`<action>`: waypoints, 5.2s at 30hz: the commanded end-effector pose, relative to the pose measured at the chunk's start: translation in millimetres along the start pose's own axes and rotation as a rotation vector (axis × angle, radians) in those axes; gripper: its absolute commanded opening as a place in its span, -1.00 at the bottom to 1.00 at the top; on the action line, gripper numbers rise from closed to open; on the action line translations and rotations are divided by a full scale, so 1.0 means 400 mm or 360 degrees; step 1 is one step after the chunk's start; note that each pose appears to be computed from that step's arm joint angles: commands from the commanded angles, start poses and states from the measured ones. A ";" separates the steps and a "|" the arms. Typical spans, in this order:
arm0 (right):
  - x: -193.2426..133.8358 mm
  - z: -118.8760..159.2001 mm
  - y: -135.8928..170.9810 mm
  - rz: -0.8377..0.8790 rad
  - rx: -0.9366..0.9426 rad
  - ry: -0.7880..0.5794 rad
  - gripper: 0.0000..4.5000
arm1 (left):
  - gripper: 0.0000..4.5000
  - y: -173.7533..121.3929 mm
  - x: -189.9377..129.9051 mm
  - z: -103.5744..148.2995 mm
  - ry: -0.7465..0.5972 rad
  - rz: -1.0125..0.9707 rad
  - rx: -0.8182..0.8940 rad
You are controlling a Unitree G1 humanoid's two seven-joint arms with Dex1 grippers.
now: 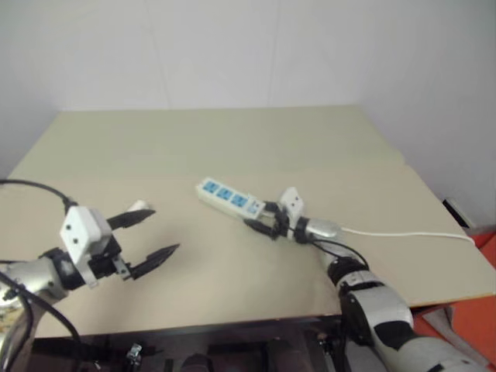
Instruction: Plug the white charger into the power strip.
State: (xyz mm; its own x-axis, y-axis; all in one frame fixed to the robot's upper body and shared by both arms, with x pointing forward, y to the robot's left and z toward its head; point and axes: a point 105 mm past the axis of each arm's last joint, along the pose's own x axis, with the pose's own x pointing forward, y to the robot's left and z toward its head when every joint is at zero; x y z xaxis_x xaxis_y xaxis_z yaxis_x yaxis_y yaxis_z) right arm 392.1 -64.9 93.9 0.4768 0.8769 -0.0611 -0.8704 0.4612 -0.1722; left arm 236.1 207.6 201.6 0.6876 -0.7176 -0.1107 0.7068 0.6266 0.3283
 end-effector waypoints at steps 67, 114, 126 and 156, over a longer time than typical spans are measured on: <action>-0.099 0.005 0.182 0.0751 -0.0072 0.0118 0.52 | 1.00 0.366 0.193 -0.212 0.1709 0.0510 -0.0617; -0.130 -0.015 0.171 0.0621 -0.0095 0.0165 0.52 | -0.56 0.036 0.262 0.084 -0.0442 -0.0845 -0.0141; -0.122 -0.005 0.181 0.0640 -0.0100 0.0143 0.52 | -0.56 -0.077 0.305 0.015 -0.0477 -0.1086 -0.0038; -0.117 -0.005 0.196 0.0632 -0.0086 0.0141 0.52 | -0.56 -0.148 0.377 -0.092 -0.0384 -0.1123 -0.0297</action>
State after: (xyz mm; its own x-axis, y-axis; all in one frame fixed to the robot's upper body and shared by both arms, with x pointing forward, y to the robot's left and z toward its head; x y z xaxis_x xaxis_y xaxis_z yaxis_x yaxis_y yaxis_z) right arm 307.2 -75.9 80.8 0.1469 0.9638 -0.2225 -0.9788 0.1092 -0.1733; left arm 301.8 75.6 126.1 0.0228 -0.9995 -0.0237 0.9983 0.0215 0.0550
